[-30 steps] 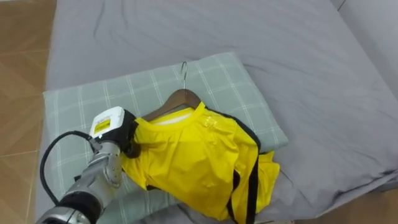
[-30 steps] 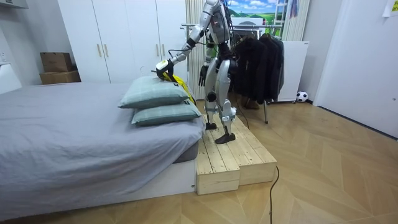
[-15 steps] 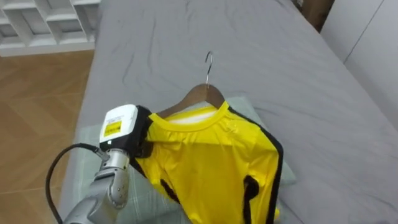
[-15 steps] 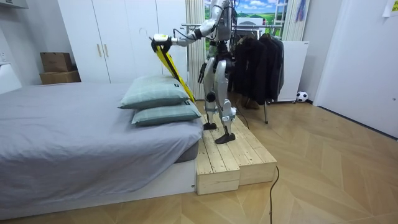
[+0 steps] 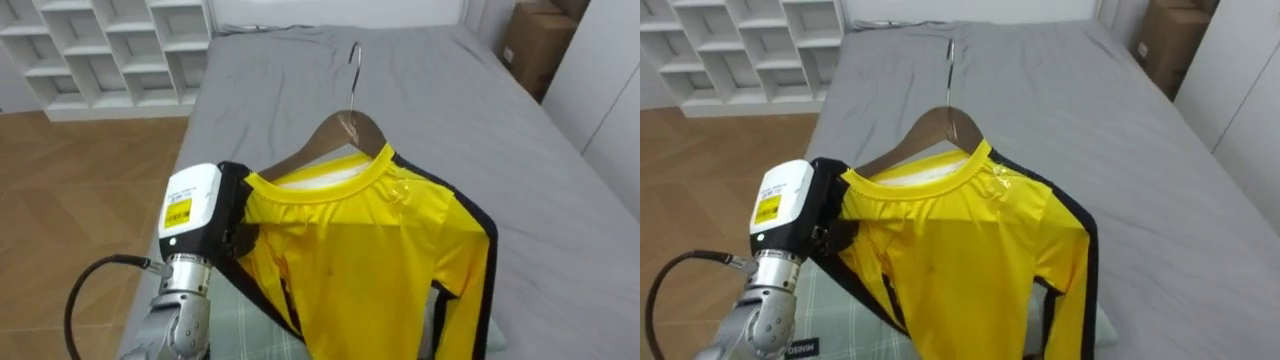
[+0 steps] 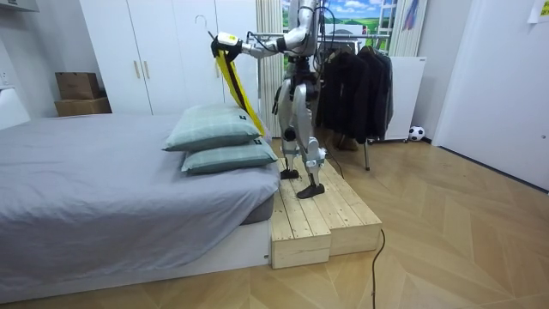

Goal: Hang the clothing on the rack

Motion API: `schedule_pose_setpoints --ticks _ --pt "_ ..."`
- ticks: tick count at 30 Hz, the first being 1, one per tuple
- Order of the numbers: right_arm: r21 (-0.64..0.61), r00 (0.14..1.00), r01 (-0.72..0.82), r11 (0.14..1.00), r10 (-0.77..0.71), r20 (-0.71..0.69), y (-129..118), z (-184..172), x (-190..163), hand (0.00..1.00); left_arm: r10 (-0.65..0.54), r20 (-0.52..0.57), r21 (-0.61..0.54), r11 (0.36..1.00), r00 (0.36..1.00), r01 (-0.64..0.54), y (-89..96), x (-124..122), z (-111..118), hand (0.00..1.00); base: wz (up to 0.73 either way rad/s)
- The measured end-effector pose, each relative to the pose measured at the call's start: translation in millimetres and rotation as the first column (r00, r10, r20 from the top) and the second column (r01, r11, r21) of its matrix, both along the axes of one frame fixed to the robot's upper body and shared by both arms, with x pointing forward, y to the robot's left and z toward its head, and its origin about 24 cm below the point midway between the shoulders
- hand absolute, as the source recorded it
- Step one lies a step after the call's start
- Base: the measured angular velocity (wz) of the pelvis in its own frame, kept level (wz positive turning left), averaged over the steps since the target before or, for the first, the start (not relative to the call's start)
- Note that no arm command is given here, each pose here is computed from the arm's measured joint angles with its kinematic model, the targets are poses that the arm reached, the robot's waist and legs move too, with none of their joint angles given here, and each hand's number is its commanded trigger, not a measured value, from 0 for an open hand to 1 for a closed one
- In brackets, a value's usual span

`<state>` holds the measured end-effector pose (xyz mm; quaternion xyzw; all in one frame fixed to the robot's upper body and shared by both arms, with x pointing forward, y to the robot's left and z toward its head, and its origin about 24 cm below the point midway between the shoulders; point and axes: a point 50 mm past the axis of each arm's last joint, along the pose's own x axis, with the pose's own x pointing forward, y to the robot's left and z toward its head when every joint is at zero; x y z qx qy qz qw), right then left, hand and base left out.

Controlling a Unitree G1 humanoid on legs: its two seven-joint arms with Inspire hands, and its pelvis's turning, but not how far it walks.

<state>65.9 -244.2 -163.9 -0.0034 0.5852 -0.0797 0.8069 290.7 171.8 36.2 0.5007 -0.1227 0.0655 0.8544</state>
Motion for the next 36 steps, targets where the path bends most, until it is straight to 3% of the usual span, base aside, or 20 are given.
schedule_pose_setpoints --ticks 12,20,33,36 --pt "0.022 0.998 0.068 0.997 -0.068 -0.019 -4 -1 -11 0.00 0.009 0.077 -0.029 1.000 0.997 -0.007 2.9 -5 16 1.00 0.01" --pt "0.008 0.997 0.069 0.998 -0.068 -0.047 -7 -1 -19 0.00 0.074 0.097 -0.078 0.995 0.993 -0.066 17.7 -5 22 1.00 0.00" --pt "-0.072 0.994 0.049 0.996 -0.056 -0.094 -15 0 -28 0.00 0.149 0.124 -0.091 0.986 0.981 -0.138 37.2 -13 25 1.00 0.00" --pt "-0.150 0.995 0.013 0.989 -0.028 -0.097 -25 3 -25 0.00 0.142 0.162 -0.087 0.988 0.977 -0.129 37.4 -13 33 1.00 0.00"
